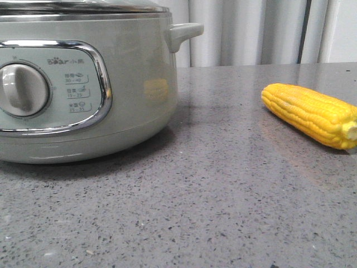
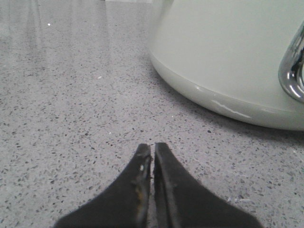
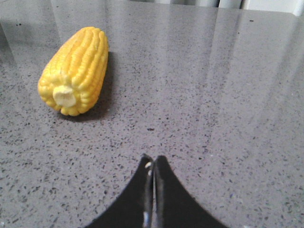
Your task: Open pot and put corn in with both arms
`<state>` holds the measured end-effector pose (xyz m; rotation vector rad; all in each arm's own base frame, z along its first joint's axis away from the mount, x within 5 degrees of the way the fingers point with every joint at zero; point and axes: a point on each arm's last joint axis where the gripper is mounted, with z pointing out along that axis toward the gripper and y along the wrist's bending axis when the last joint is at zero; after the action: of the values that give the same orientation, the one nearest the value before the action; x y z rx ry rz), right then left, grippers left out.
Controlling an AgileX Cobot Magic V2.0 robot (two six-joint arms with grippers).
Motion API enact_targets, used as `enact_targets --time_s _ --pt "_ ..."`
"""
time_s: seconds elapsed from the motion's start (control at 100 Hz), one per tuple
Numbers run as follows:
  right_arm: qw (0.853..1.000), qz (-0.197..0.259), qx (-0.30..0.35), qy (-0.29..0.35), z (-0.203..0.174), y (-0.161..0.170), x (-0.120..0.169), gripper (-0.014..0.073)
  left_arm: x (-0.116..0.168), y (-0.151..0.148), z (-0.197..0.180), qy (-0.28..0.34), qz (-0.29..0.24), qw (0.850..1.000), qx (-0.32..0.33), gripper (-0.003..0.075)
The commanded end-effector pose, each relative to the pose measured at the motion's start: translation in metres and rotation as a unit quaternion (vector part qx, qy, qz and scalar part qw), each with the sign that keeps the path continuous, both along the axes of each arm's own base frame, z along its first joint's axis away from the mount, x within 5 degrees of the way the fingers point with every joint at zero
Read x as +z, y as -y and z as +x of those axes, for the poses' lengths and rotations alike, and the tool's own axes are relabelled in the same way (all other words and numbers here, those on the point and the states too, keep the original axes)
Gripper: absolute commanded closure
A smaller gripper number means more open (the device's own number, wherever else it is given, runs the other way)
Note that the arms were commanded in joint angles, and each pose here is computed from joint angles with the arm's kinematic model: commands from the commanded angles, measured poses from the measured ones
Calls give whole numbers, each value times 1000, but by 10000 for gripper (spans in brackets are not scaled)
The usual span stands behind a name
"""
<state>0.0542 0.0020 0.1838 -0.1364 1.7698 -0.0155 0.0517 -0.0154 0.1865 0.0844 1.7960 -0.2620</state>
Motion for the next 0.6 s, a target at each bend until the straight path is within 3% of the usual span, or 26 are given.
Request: enact_targets --time_s 0.0,0.22,0.3,0.36,0.43,0.59 --pt "999 -6 5 53 1 -1 4 666 -4 -1 0 17 -14 1000 7 741" --pt "995 1 13 97 1 -2 12 666 -2 -1 0 30 -20 999 10 741" --pt "986 40 20 157 0 -4 24 666 5 0 1 45 -103 994 16 741" --pt "976 85 21 199 -1 -4 32 666 10 2 1 43 -222 974 20 741" --pt "967 111 20 230 -3 -3 38 666 15 0 1 43 -324 944 30 741" --pt "956 159 14 247 -5 -1 47 666 19 -4 2 45 -438 896 51 741"
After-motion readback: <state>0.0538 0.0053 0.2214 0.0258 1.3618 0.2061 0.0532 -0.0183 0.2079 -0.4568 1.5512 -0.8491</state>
